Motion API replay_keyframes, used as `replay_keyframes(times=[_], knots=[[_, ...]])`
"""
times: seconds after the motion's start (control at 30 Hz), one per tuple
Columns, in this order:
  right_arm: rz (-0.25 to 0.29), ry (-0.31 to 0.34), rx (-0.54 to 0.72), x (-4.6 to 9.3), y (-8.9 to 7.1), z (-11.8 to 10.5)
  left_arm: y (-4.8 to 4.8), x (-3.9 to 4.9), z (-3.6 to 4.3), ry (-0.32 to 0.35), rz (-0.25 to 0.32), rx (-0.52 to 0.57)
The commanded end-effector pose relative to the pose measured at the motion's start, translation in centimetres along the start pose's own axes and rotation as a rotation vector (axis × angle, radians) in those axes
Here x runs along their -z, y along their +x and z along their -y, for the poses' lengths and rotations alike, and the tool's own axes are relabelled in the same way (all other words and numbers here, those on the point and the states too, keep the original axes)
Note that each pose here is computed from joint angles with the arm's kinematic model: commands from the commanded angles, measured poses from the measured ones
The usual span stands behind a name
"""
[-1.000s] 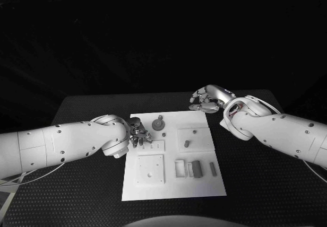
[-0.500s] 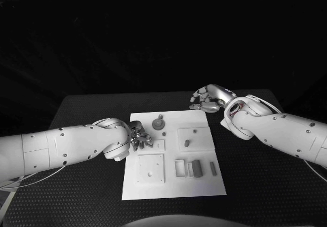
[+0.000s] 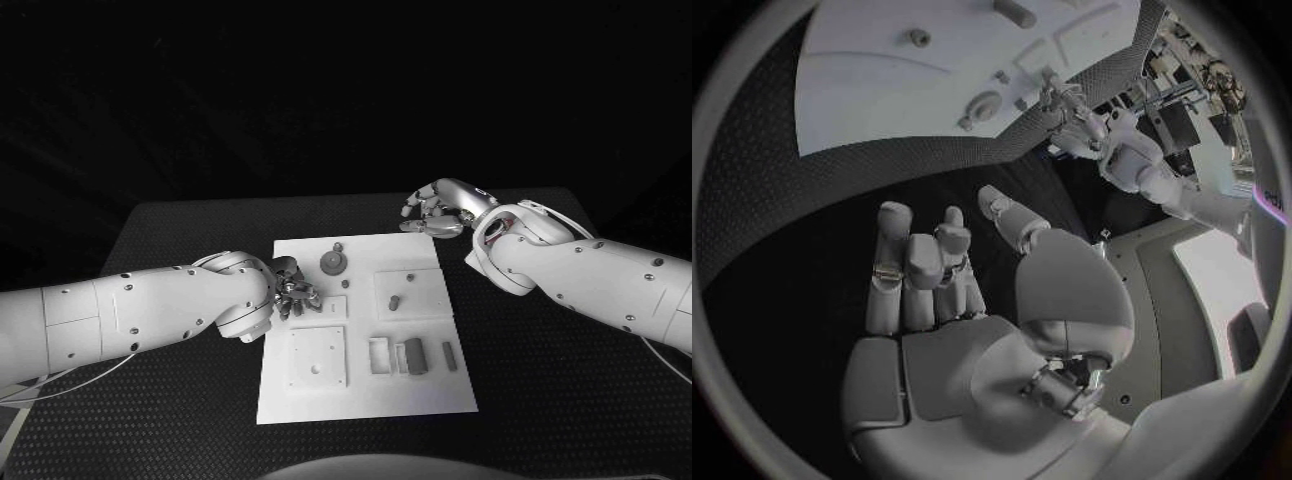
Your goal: Assemble the parts on the task board
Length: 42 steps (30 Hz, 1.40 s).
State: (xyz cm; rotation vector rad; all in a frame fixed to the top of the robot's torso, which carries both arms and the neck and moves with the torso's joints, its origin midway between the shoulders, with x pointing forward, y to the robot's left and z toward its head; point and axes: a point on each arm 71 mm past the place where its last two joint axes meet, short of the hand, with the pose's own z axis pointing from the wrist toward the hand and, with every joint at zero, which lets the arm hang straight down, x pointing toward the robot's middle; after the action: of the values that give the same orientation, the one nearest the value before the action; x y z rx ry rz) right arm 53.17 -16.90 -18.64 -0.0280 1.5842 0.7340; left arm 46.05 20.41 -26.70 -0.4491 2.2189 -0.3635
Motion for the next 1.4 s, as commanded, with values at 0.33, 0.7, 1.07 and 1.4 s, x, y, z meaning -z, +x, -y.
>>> replay_keyframes(times=[0.33,0.7,1.07,1.4], knots=[[-0.013,-0.004,0.005,0.0,0.1,-0.1,0.19,-0.13,-0.03,-0.001,0.007,0.001],[-0.014,-0.003,0.005,0.0,0.1,0.0,0.69,-0.36,-0.15,-0.004,-0.008,0.003],[-0.016,-0.002,0.005,0.0,0.1,0.0,1.19,-0.55,-0.22,-0.007,-0.023,0.005],[-0.019,-0.001,0.006,0.0,0.1,0.0,1.26,-0.55,-0.19,-0.004,-0.030,0.008]])
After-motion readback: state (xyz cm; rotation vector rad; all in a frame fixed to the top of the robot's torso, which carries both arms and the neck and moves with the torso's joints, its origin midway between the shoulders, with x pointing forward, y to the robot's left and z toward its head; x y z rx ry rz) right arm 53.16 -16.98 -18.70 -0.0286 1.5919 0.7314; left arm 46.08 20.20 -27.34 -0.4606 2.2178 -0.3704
